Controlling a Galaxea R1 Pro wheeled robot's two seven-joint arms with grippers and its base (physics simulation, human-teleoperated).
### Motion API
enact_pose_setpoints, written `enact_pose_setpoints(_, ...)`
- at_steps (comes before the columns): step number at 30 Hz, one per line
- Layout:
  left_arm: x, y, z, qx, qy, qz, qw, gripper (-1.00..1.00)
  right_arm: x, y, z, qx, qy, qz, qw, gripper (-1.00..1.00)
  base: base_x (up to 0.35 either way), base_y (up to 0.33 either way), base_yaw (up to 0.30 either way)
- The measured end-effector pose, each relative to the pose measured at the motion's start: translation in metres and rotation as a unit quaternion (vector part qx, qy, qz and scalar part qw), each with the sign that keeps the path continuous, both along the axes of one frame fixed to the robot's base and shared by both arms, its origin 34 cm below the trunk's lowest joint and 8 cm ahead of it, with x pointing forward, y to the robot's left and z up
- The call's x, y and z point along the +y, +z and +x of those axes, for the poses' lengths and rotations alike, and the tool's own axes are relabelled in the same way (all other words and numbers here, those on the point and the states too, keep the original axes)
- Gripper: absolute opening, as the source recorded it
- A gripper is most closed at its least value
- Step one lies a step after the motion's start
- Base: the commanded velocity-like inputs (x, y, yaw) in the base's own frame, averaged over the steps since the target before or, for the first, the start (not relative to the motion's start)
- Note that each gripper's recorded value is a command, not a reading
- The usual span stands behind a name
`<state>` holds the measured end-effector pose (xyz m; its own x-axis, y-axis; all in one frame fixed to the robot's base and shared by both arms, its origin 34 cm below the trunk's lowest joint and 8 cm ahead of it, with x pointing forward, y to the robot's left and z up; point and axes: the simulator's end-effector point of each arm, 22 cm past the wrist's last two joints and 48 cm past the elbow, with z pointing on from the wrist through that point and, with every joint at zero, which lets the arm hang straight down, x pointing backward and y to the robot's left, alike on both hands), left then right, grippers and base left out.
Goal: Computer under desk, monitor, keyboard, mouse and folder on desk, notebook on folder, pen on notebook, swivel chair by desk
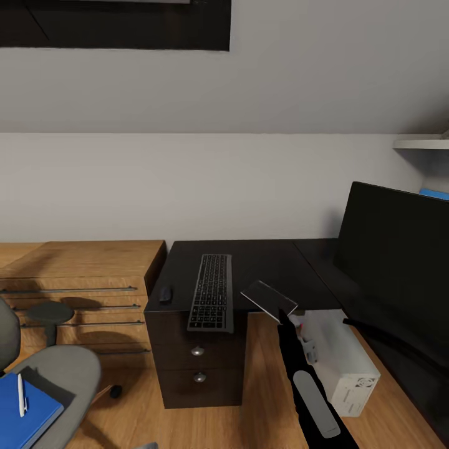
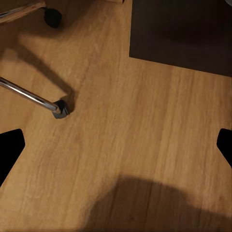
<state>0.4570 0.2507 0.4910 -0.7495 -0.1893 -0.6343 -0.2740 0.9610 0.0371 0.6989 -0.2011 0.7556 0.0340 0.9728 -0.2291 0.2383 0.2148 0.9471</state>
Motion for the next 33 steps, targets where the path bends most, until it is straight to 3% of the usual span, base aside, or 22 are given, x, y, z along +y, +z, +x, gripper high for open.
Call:
enact_pose_setpoints(16, 0.000, 0.000, 0.000, 0.000, 0.001, 0.000, 1.0000, 1.00, 0.000, -0.001, 0.000, 0.001, 0.000, -0.001, 1.0000, 1.00, -0.229, 0.000, 0.000)
enact_pose_setpoints(21, 0.000, 0.000, 0.000, 0.000, 0.001, 0.000, 1.0000, 1.00, -0.013, -0.008, -0.001, 0.015, -0.002, -0.014, 0.9998, 1.00, -0.067, 0.000, 0.000)
enact_pose_setpoints(23, 0.000, 0.004, 0.001, 0.000, 0.000, 0.000, 1.0000, 1.00, -0.020, -0.015, -0.004, 0.039, -0.005, -0.019, 0.9990, 1.00, -0.016, 0.000, 0.000)
enact_pose_setpoints(24, 0.000, 0.006, 0.001, 0.000, 0.001, 0.000, 1.0000, 1.00, -0.027, -0.028, -0.009, 0.078, -0.011, -0.023, 0.9966, 1.00, -0.009, 0.000, 0.000)
enact_pose_setpoints(26, 0.001, 0.009, 0.001, 0.000, 0.001, 0.000, 1.0000, 1.00, -0.032, -0.041, -0.016, 0.121, -0.016, -0.027, 0.9922, 1.00, -0.005, 0.000, 0.000)
enact_pose_setpoints(29, 0.001, 0.015, 0.001, 0.000, 0.002, 0.001, 1.0000, 1.00, -0.035, -0.046, -0.023, 0.158, -0.016, -0.035, 0.9867, 1.00, -0.003, 0.000, 0.000)
enact_pose_setpoints(33, 0.002, 0.022, 0.002, 0.001, 0.003, 0.000, 1.0000, 1.00, -0.036, -0.039, -0.024, 0.172, -0.014, -0.045, 0.9840, 1.00, 0.000, 0.000, 0.000)
